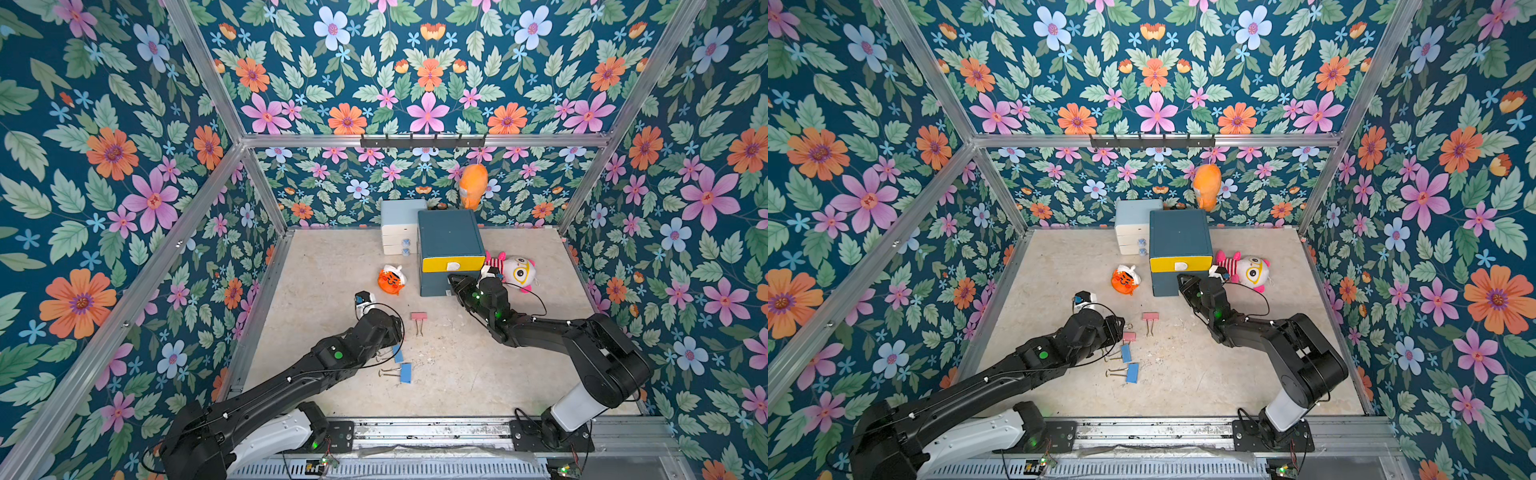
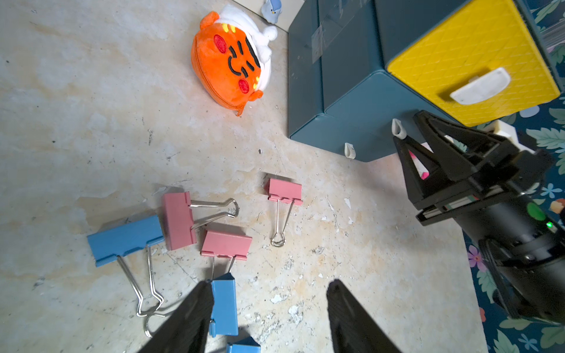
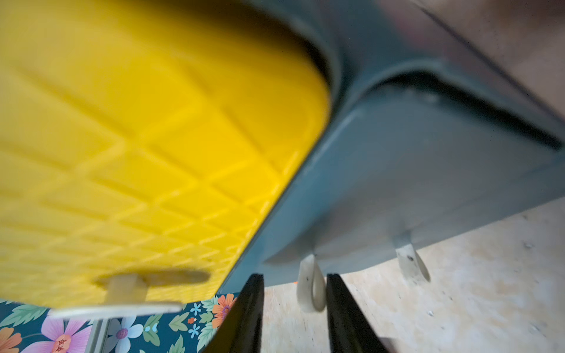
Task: Put the binder clips in the drawer according to color
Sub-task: Open the drawer in the storage box.
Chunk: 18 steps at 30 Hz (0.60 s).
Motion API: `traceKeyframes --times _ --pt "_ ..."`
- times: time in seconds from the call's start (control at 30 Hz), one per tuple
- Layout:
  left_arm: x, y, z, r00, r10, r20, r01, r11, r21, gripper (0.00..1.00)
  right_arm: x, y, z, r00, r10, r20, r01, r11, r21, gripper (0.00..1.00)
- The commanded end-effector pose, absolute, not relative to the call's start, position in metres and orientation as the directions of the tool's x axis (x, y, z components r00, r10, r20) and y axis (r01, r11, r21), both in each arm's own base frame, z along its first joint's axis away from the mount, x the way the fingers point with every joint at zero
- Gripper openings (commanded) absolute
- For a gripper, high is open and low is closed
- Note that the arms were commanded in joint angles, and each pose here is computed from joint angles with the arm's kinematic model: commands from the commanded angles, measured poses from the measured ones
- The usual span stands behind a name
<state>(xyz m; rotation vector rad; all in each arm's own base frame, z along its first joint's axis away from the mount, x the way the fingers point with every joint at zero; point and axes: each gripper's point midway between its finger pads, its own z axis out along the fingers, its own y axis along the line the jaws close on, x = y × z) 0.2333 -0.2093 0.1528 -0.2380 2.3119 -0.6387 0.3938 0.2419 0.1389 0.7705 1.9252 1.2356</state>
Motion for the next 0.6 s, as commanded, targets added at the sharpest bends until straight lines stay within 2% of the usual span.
traceKeyframes --times 0.0,0.2,0.33,0.57 --pt "0.234 -0.209 0.153 -0.724 -0.345 -0.598 0.015 0.858 -0.513 0.64 0.402 0.245 0.142 -0.560 0.806 -0.190 0.096 0.291 0.952 0.31" --pt "0.234 -0.210 0.155 -0.721 -0.349 -0.598 0.018 0.854 -0.520 0.64 0.402 0.243 0.133 -0.550 0.817 -0.171 0.120 0.280 0.953 0.21" --pt "0.235 -0.211 0.155 -0.722 -0.347 -0.598 0.018 0.856 -0.517 0.63 0.402 0.241 0.133 -0.544 0.821 -0.173 0.128 0.285 0.950 0.00" --pt "0.236 -0.215 0.148 -0.733 -0.338 -0.590 0.019 0.858 -0.514 0.63 0.375 0.232 0.127 -0.544 0.823 -0.165 0.168 0.300 0.939 0.00"
